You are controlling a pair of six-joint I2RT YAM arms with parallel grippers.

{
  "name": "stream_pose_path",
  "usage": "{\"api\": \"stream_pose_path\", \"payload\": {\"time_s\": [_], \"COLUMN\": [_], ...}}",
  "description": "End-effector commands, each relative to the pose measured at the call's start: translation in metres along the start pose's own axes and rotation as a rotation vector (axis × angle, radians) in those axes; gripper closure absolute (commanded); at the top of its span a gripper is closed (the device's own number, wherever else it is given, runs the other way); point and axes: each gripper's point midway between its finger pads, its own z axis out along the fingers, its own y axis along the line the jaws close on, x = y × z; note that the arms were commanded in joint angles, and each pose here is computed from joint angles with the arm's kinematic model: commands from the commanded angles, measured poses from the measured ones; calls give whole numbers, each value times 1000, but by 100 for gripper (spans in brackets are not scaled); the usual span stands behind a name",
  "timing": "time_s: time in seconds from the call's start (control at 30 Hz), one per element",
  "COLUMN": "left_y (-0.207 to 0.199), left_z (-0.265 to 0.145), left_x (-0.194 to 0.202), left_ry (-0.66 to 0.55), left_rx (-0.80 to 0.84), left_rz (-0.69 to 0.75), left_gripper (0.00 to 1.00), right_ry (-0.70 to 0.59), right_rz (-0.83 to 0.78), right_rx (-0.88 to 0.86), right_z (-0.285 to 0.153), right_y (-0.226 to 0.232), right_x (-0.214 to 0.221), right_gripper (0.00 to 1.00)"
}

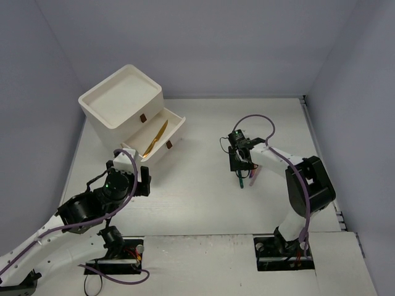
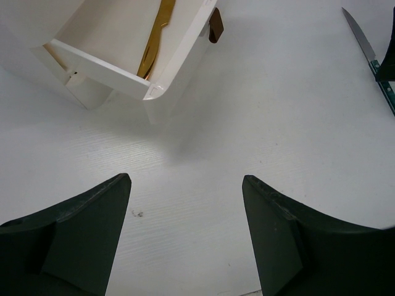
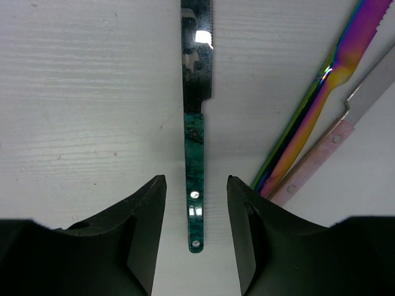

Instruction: Sort the eating utensils into containers

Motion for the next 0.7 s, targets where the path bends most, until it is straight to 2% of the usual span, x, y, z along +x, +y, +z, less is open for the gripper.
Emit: {"api": "stream_pose_path", "payload": {"time_s": [0.0,0.33,0.5,0.67], "left_y": [-7,-11,-14,-16], "left_z": [1,3,5,4], "left_x": [-10,-5,-3,-4], "left_ry": [-30,-6,10,11], "left_rx": [18,32,40,53], "left_rz": [-61,-63,-58,-63], "left_gripper": [30,30,30,30], "right_ry": [-4,21,27,16], "right_rz": [4,30,33,40], "right_rx": [-38,-65,-89,-106], "right_z": [6,22,25,25], "right_y": [6,5,11,16], "right_x": [-5,5,4,-5], "right_gripper": [60,69,81,98]}}
